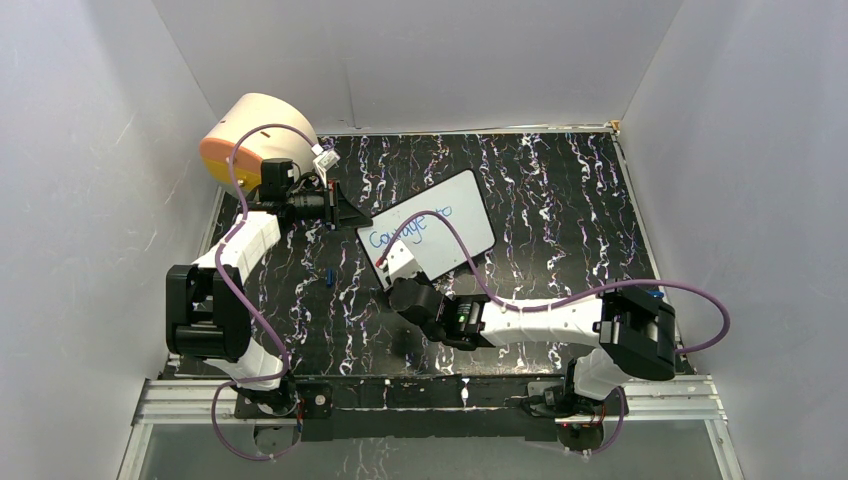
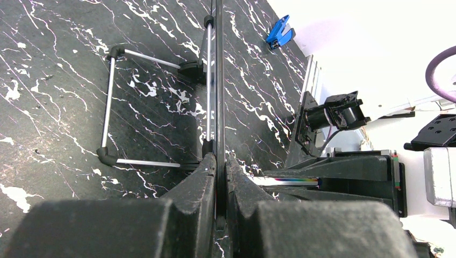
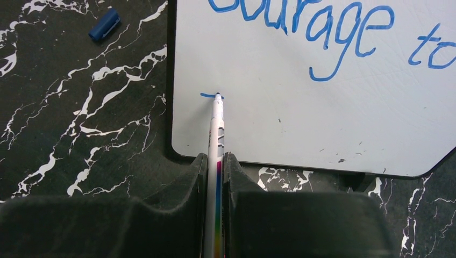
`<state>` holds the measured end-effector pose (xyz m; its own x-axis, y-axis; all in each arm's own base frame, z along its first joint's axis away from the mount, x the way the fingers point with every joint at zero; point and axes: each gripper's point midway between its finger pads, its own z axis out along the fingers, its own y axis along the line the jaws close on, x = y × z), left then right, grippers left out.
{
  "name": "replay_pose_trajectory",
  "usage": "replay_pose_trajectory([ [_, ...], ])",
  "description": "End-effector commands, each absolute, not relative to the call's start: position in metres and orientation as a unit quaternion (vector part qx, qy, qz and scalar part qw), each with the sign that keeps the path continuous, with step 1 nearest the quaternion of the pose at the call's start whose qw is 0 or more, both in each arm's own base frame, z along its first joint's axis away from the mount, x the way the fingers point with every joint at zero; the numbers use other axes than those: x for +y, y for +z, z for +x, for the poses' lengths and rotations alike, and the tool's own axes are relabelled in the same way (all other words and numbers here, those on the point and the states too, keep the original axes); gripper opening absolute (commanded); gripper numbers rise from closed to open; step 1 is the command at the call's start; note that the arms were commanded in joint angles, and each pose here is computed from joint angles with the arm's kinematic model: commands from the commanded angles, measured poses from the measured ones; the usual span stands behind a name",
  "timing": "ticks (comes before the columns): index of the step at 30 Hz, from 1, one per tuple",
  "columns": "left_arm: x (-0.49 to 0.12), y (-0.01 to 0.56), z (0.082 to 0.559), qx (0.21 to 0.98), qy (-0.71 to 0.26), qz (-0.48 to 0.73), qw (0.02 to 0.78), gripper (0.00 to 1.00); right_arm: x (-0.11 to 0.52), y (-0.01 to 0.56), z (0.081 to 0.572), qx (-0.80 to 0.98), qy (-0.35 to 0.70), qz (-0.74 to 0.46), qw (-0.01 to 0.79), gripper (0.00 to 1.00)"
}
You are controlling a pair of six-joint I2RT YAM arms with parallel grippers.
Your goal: Write a sentence on the whiteboard
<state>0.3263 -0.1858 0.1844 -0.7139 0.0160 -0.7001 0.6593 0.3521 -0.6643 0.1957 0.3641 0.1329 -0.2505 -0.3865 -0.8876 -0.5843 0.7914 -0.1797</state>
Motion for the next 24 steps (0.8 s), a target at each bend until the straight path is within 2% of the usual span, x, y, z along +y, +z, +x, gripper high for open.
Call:
replay_pose_trajectory([
  [1, -0.182, 0.166, 0.327, 0.791, -0.495, 0.207, 0.296, 0.0, 0.379, 0.171, 0.199, 0.766, 0.135, -0.285, 0.56, 0.0],
  [24, -0.183, 0.166, 0.327, 0.79, -0.496, 0.206, 0.295, 0.0, 0.386, 0.157, 0.203, 0.774, 0.13, -0.299, 0.542, 0.0],
])
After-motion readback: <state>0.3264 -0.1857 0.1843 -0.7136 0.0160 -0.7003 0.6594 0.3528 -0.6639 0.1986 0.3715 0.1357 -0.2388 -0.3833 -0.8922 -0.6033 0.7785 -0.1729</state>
